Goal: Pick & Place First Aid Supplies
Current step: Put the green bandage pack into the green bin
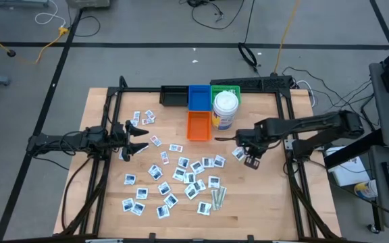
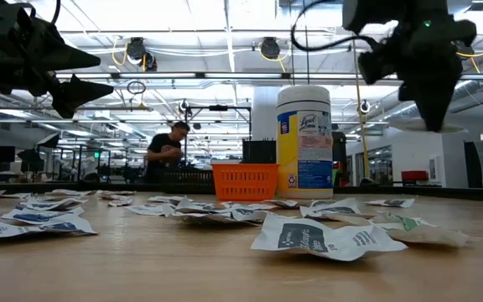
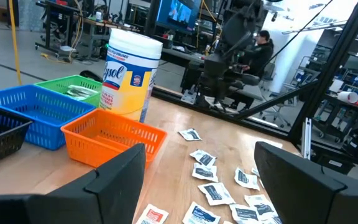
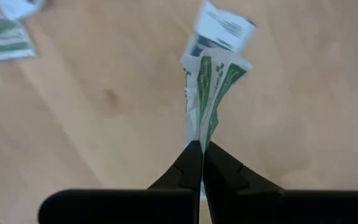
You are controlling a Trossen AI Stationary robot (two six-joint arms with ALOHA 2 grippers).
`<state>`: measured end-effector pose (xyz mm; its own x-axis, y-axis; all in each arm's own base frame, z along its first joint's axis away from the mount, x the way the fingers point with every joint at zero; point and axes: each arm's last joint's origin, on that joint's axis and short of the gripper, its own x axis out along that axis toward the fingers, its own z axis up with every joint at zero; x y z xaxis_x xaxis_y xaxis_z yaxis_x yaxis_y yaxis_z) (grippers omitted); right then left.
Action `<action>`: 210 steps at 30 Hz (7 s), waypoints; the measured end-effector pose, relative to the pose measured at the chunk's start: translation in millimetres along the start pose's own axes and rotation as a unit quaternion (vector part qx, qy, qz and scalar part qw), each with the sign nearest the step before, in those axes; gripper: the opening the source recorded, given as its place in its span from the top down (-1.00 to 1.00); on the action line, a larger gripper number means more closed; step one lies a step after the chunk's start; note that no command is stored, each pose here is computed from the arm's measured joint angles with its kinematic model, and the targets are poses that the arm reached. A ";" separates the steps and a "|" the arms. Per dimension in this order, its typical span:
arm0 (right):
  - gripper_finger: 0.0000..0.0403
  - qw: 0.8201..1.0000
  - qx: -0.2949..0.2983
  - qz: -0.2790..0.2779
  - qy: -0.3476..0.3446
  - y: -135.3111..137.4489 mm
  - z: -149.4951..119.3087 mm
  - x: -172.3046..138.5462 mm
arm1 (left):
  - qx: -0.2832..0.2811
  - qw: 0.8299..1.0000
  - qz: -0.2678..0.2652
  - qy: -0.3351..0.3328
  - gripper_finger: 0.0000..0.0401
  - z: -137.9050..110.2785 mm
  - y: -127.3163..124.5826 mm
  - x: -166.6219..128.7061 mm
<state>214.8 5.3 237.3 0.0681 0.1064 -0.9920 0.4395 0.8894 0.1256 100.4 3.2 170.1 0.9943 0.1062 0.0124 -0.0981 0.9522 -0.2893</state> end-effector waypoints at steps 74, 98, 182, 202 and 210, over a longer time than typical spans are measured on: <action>1.00 0.807 0.576 0.038 -0.127 -285.1 84.7 -12.8 | 0.000 1.000 0.000 0.000 -0.52 0.0 0.0 0.0; 0.94 0.858 0.479 0.119 -0.145 -288.0 168.9 3.4 | 0.000 1.000 0.000 0.000 -0.52 0.0 0.0 0.0; 0.43 0.925 0.378 0.020 -0.040 -23.8 -22.5 21.0 | 0.000 1.000 0.000 0.000 -0.52 0.0 0.0 0.0; 0.43 0.934 0.358 0.020 0.002 60.5 -78.5 42.3 | 0.000 1.000 0.000 0.000 -0.52 0.0 0.0 0.0; 0.26 0.906 0.422 -0.013 0.013 85.9 -73.6 53.4 | 0.000 1.000 0.000 0.000 -0.52 0.0 0.0 0.0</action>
<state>190.3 120.1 194.1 0.0304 0.1107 -0.9934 0.9702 0.2356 0.0560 100.4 3.2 170.0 0.9942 0.1066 0.0120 -0.0986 0.9522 -0.2891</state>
